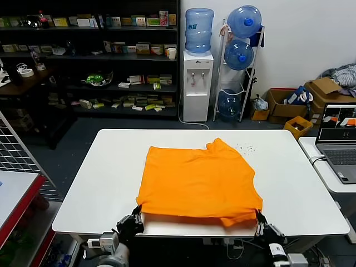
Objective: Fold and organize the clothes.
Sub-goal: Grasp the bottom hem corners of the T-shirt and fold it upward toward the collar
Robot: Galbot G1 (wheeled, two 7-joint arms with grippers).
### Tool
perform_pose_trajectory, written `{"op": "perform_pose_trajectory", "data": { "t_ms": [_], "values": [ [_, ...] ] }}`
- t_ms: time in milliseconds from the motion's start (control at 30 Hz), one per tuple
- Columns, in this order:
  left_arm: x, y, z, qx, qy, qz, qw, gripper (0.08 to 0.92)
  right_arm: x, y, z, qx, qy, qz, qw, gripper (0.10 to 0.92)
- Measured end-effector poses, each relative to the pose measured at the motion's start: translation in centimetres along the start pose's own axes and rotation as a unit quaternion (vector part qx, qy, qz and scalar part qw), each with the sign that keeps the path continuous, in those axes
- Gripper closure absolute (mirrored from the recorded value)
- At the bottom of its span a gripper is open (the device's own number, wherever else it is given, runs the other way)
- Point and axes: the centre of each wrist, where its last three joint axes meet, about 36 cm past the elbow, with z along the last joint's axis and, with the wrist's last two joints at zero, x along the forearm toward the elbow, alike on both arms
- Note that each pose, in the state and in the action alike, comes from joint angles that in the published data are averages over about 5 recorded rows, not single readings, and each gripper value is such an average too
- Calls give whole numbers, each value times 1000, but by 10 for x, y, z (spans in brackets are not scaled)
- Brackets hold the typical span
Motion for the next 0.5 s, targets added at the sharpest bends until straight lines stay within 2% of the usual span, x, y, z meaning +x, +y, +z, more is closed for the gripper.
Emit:
{"op": "perform_pose_trajectory", "data": {
  "t_ms": [500],
  "values": [
    [-58, 2, -18, -25, -9, -14, 1000, 895, -85, -1, -27, 4, -24, -14, 1000, 897]
  ]
}}
